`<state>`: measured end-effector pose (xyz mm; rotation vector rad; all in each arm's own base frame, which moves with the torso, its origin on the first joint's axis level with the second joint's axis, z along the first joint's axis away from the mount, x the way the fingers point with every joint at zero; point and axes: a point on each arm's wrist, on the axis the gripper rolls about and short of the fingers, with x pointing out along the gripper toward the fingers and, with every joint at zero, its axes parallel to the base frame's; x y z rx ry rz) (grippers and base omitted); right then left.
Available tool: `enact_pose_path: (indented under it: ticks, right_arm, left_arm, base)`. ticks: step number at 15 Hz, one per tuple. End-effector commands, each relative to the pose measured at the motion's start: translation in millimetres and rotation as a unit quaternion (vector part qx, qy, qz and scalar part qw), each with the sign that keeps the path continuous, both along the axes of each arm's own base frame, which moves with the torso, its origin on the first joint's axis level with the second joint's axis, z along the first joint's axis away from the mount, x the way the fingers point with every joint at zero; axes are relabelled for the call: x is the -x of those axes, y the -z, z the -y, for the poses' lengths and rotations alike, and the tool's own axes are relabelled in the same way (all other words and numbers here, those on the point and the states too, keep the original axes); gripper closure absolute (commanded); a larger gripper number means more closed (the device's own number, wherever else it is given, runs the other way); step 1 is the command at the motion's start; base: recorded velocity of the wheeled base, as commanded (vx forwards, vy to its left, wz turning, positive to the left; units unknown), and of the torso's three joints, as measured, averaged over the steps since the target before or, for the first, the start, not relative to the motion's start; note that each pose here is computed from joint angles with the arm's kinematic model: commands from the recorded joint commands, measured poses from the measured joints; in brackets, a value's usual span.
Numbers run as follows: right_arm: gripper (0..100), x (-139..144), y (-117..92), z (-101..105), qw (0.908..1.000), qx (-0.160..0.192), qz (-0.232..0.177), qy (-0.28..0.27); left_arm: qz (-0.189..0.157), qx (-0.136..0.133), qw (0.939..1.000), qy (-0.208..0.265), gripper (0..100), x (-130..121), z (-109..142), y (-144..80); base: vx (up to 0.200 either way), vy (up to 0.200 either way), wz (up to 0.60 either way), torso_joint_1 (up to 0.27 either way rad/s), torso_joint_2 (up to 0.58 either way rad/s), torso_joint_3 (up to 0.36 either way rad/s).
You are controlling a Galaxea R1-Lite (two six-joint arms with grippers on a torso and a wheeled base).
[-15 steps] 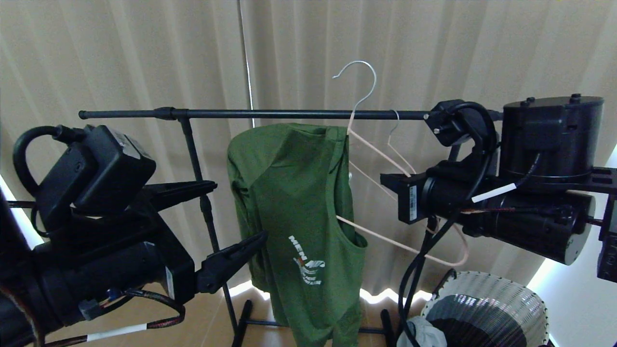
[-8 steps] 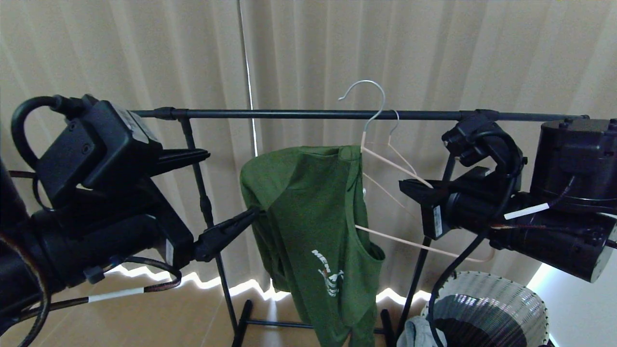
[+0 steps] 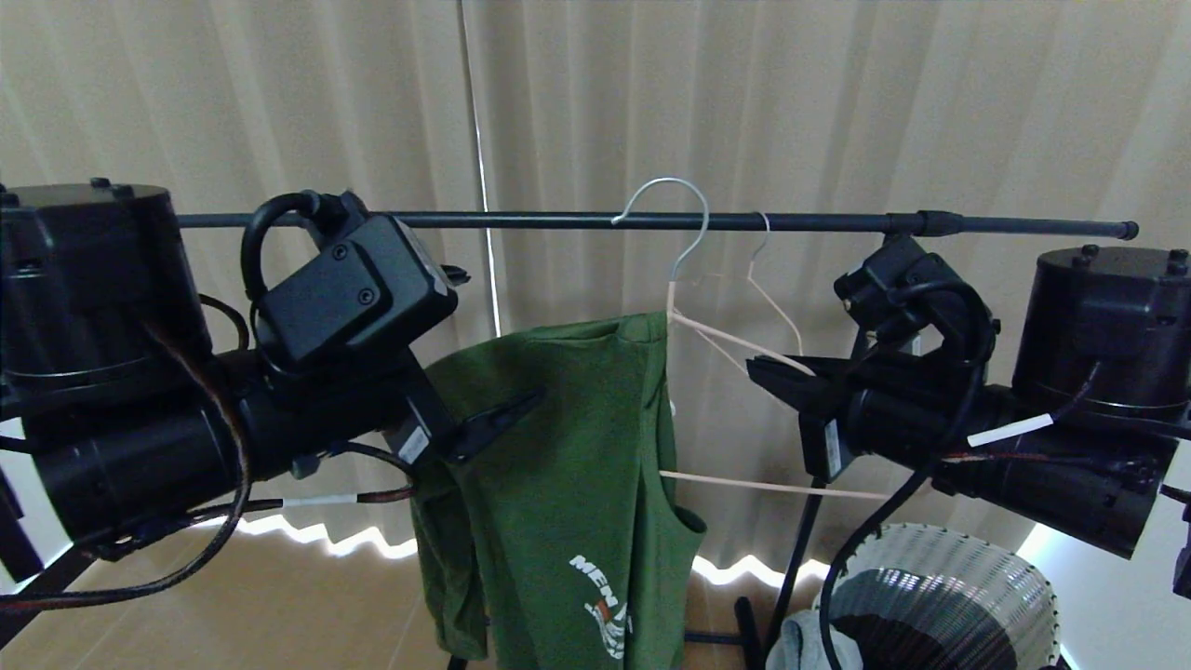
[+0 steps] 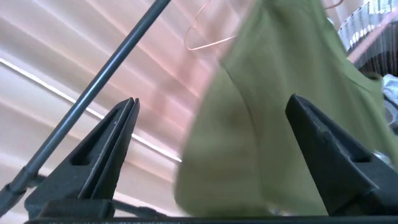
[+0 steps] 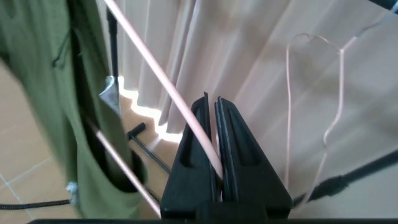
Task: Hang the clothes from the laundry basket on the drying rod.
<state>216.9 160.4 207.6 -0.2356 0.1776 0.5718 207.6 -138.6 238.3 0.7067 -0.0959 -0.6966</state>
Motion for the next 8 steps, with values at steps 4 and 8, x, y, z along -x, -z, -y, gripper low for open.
enact_pose_path:
  ticks: [4,8]
  right_arm:
    - [100,0.8,6.4,-12.2,0.9998,-0.002,0.004,-0.019]
    - [100,7.9,3.9,-17.9,0.9993,-0.006,0.009,-0.035]
  left_arm:
    - [-0.014,-0.009,0.9997,-0.016,0,-19.6,2.9,7.8]
    - [-0.012,-0.008,0.9998,-0.015,0,-18.8,2.9,7.0]
  base:
    - [0.0,0.0,0.0,0.0,0.0,0.0]
    - [0.0,0.0,0.0,0.0,0.0,0.0]
